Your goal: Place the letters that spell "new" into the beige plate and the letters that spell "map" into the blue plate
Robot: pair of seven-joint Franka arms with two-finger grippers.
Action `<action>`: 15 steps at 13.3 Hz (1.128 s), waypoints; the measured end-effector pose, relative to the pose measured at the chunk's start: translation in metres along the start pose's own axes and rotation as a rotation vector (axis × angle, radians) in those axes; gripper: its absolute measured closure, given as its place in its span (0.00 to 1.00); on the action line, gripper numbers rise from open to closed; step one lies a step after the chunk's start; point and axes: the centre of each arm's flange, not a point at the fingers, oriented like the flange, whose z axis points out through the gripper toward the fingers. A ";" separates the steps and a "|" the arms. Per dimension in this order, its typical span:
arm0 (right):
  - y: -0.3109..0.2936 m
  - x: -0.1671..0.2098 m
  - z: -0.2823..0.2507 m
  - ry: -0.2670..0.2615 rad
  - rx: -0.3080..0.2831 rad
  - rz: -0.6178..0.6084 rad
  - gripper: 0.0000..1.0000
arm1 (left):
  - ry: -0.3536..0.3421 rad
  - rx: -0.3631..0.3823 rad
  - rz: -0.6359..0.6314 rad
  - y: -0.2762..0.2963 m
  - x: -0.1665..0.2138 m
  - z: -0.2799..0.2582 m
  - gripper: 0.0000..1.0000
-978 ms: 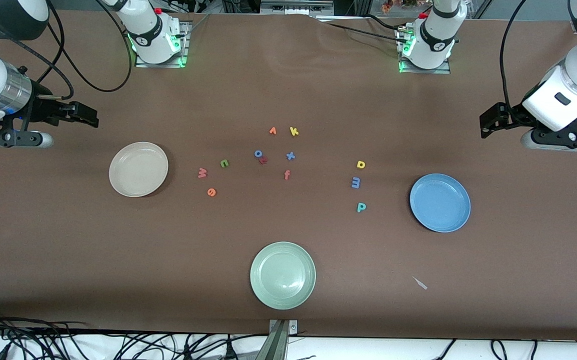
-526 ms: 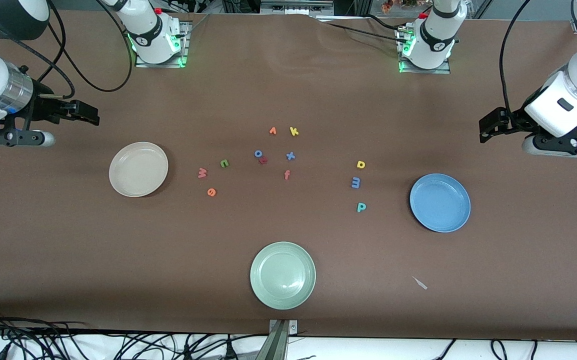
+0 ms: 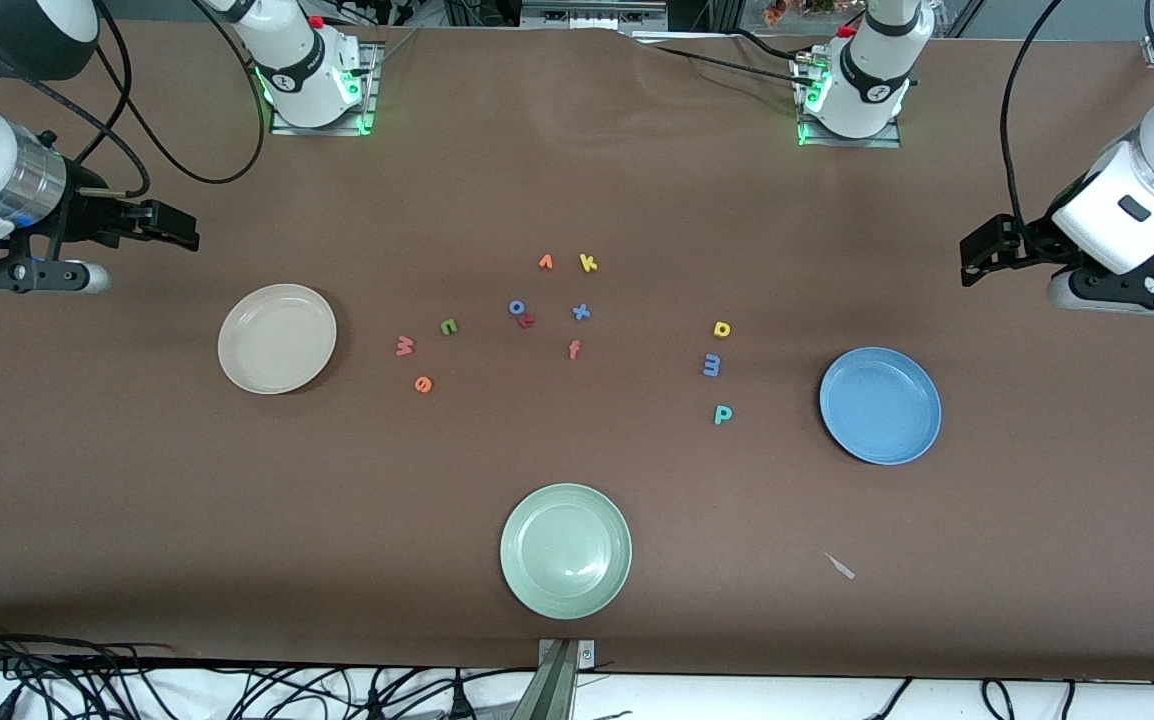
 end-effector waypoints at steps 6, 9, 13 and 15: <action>0.001 0.000 0.000 0.000 0.000 0.002 0.00 | -0.005 -0.001 -0.023 -0.013 0.000 0.001 0.00; 0.001 0.000 0.000 0.001 0.000 0.003 0.00 | -0.006 -0.002 -0.040 -0.024 0.001 0.002 0.00; 0.001 0.001 0.000 0.003 0.001 0.003 0.00 | -0.006 -0.003 -0.034 -0.023 0.001 0.002 0.00; 0.001 0.001 -0.001 0.007 0.002 0.003 0.00 | -0.005 -0.004 0.017 -0.011 0.001 0.001 0.00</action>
